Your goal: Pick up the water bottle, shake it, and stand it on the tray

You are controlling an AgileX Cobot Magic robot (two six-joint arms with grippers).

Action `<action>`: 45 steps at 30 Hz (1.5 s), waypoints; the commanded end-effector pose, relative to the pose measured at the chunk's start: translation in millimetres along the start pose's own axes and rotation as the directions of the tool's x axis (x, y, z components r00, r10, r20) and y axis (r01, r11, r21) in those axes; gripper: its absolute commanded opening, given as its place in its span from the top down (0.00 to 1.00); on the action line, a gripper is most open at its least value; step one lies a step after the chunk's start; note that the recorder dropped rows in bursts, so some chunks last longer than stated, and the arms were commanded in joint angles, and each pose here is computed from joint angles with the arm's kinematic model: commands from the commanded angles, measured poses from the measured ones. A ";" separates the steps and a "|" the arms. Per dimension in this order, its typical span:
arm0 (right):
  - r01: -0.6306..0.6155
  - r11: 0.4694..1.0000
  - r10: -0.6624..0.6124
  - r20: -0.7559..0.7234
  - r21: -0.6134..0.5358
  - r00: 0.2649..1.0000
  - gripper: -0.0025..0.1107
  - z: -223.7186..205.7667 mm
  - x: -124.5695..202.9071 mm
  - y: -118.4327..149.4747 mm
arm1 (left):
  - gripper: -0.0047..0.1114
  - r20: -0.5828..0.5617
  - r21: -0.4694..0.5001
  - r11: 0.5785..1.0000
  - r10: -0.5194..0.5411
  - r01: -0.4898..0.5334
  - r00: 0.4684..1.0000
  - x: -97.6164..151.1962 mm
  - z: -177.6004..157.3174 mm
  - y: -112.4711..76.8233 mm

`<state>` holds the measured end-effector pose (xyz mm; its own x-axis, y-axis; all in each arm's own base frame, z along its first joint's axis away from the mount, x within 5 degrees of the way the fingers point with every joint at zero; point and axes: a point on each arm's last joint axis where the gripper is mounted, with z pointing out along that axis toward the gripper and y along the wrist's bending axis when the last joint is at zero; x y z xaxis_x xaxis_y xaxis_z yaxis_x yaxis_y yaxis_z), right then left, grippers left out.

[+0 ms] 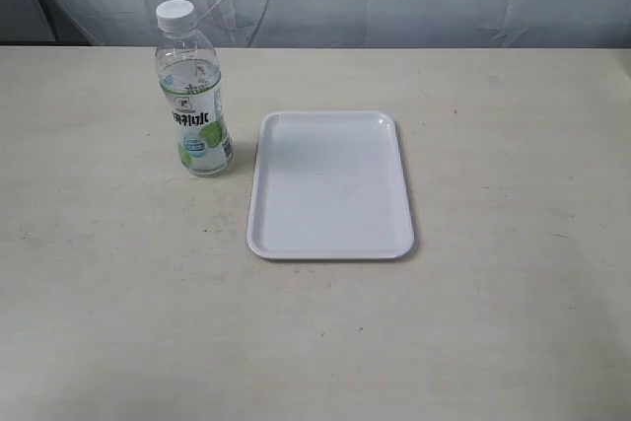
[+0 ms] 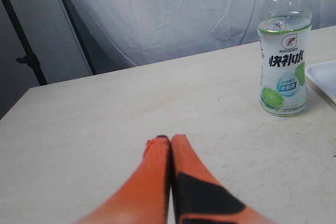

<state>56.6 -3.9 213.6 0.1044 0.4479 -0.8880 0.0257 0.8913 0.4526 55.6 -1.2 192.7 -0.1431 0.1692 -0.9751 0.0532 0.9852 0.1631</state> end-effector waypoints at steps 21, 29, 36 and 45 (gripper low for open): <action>-0.116 0.921 0.082 -0.106 -0.371 0.991 0.98 11.0 -103.9 91.0 | 0.96 -0.001 0.001 1.000 -0.005 0.005 1.000 1.2 0.0 -0.3; -0.096 0.870 -0.229 -0.570 -0.483 0.789 0.98 128.6 -76.8 105.9 | 0.96 -0.001 0.001 1.000 -0.005 0.005 1.000 1.2 0.0 -0.3; -0.086 0.773 -0.469 -0.657 -0.629 0.591 0.98 203.1 -19.6 122.6 | 0.96 -0.001 0.001 1.000 -0.005 0.005 1.000 1.2 0.0 -0.3; 0.057 0.668 -0.647 -0.542 -0.742 0.537 0.98 229.1 61.7 192.1 | 0.96 -0.001 0.001 1.000 -0.005 0.005 1.000 1.2 0.0 -0.3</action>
<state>288.1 156.8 270.9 -0.5364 -0.2487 -0.8065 -0.6806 0.6926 0.2391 55.6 -1.2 192.7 -0.1431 0.1692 -0.9751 0.0532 0.9852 0.1631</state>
